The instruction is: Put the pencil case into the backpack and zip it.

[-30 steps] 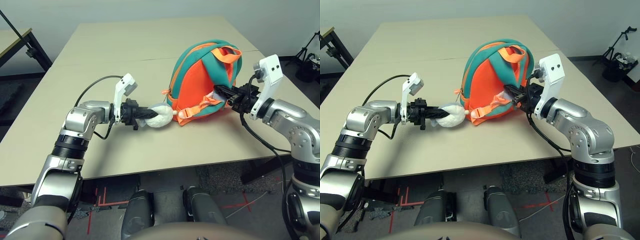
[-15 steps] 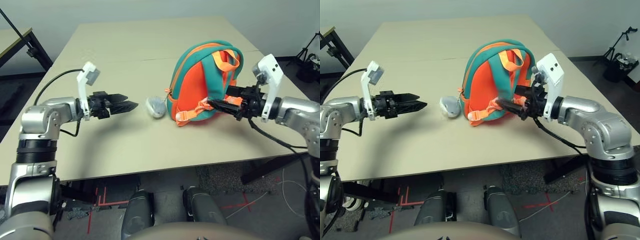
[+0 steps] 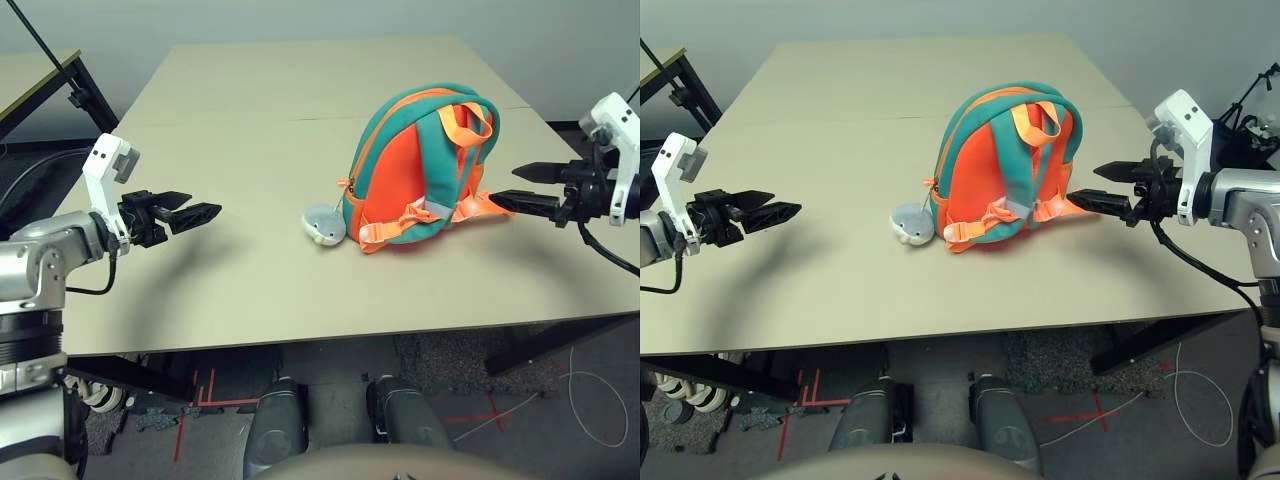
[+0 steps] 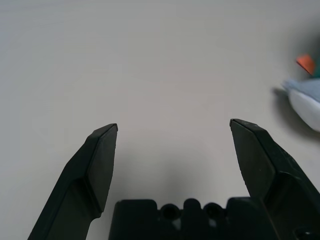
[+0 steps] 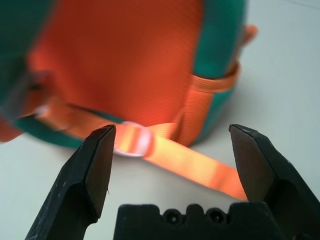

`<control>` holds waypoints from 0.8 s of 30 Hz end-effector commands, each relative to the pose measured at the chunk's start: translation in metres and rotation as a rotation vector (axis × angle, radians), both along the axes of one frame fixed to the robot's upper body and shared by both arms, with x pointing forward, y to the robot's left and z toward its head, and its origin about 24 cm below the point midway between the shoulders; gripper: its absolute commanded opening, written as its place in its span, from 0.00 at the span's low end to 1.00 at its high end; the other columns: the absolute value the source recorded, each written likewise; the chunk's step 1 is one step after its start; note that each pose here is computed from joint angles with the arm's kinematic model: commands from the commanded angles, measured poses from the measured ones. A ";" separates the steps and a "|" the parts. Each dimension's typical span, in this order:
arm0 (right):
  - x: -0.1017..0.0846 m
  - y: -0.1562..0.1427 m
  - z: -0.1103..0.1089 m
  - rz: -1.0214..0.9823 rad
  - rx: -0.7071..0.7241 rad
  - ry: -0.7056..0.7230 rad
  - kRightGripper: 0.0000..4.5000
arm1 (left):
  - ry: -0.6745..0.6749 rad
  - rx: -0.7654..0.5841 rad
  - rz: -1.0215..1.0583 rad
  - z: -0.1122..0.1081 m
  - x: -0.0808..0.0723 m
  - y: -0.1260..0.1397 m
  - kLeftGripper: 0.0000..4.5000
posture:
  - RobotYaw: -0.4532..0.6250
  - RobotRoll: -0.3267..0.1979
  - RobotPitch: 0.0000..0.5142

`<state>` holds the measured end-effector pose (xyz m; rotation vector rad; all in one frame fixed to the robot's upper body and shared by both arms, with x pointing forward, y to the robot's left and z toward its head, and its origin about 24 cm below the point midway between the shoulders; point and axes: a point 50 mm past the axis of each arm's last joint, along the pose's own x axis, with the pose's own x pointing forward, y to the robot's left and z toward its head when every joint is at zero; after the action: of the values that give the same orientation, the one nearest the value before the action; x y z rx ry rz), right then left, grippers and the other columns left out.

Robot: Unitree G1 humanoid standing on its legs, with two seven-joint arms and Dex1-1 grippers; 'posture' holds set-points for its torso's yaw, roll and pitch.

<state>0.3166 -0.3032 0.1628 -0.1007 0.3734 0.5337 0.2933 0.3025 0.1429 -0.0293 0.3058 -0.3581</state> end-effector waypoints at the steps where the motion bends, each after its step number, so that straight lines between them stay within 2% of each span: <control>1: 0.012 -0.010 -0.006 -0.172 0.033 -0.072 1.00 | -0.048 0.012 0.074 -0.008 0.004 0.004 1.00 | 0.41 0.62 0.07; 6: 0.021 -0.018 -0.032 -0.397 0.076 -0.128 1.00 | -0.125 0.038 0.255 -0.020 0.015 0.009 1.00 | 0.39 0.62 0.07; 10: 0.024 -0.028 -0.049 -0.595 0.080 -0.191 1.00 | -0.181 0.041 0.420 -0.029 0.014 0.015 1.00 | 0.39 0.62 0.07; 15: 0.023 -0.037 -0.058 -0.744 0.076 -0.257 1.00 | -0.226 0.047 0.551 -0.038 0.009 0.011 1.00 | 0.40 0.62 0.07; 18: 0.023 -0.041 -0.059 -0.834 0.118 -0.295 1.00 | -0.216 0.064 0.551 -0.049 0.007 0.002 1.00 | 0.41 0.62 0.07; 24: 0.029 -0.036 -0.056 -0.829 0.152 -0.315 1.00 | -0.218 0.037 0.568 -0.052 0.006 0.000 1.00 | 0.40 0.62 0.09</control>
<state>0.3441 -0.3401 0.1050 0.1056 0.0569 -0.2727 0.3003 0.3016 0.0876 -0.0436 0.0981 0.1954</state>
